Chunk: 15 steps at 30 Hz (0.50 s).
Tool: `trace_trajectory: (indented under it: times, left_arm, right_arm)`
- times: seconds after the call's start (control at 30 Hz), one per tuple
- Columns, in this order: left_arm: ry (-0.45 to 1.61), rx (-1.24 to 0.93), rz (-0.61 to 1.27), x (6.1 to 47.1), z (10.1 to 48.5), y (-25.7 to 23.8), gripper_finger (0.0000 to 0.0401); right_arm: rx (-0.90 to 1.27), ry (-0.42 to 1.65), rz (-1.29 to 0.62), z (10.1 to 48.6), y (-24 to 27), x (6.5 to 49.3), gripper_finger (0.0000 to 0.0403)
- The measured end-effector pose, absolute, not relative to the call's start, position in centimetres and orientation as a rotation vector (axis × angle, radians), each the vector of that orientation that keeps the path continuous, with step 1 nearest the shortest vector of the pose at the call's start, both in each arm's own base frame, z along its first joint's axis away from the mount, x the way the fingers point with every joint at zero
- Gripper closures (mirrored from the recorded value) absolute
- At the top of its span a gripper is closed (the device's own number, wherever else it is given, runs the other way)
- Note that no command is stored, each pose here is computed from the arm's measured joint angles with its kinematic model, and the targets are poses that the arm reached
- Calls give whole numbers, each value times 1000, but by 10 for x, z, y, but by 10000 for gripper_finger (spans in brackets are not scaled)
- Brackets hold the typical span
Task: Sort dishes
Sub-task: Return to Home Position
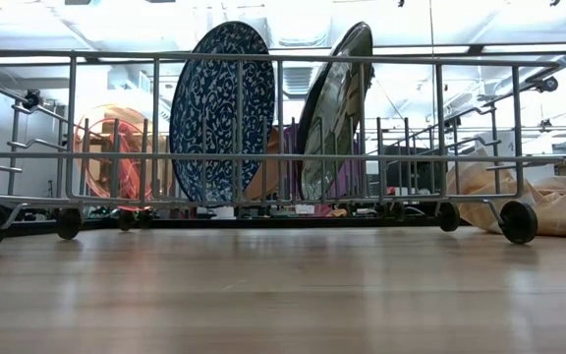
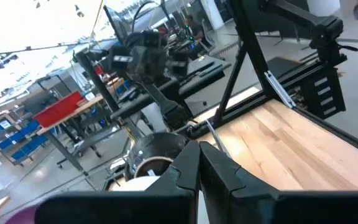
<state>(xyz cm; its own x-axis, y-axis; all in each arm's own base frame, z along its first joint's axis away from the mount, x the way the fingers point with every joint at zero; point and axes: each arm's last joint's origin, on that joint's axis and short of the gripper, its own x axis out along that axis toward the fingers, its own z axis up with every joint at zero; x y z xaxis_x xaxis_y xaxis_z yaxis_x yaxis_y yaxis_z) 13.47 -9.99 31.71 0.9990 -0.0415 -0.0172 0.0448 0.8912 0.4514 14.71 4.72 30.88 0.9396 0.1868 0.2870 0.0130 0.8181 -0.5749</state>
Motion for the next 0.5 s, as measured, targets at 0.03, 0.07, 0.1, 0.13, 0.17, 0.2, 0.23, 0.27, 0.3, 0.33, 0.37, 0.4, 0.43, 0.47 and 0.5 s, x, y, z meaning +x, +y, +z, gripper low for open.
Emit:
trace_trajectory:
  times: [0.03,0.07,0.1,0.13,0.17,0.2,0.23,0.27,0.3,0.33,0.37,0.4,0.43,0.47,0.5]
  left_arm:
    - [10,481,-39,135,319,-100,401]
    - [20,497,-28,135,321,-99,401]
    - [38,513,-8,134,321,-99,401]
    - [57,527,12,134,320,-98,401]
    - [71,530,27,134,319,-97,401]
    - [77,528,32,134,319,-97,401]
    - [74,520,34,134,320,-96,401]
    - [69,514,36,133,320,-96,401]
    - [68,511,37,133,321,-95,401]
    - [67,510,37,132,321,-95,401]
    - [68,511,36,132,320,-95,401]
    - [70,512,38,132,320,-95,401]
    - [69,511,40,132,320,-94,401]
    - [67,511,42,132,320,-94,401]
    - [65,509,43,132,320,-94,401]
  right_arm:
    - [-613,-342,91,310,40,144,378]
    - [-614,-341,95,311,35,139,382]
    - [-608,-342,100,312,29,133,384]
    - [-601,-339,113,312,25,128,387]
    - [-589,-328,125,311,22,122,389]
    - [-574,-310,135,309,19,115,390]
    - [-558,-286,145,305,18,109,391]
    - [-542,-262,154,300,17,104,391]
    - [-529,-256,157,295,16,99,391]
    - [-516,-259,157,289,16,95,391]
    - [-503,-269,157,283,15,91,391]
    - [-487,-283,162,278,15,88,391]
    - [-471,-300,170,272,15,85,391]
    - [-456,-303,182,264,15,84,391]
    - [-443,-297,192,255,15,83,392]
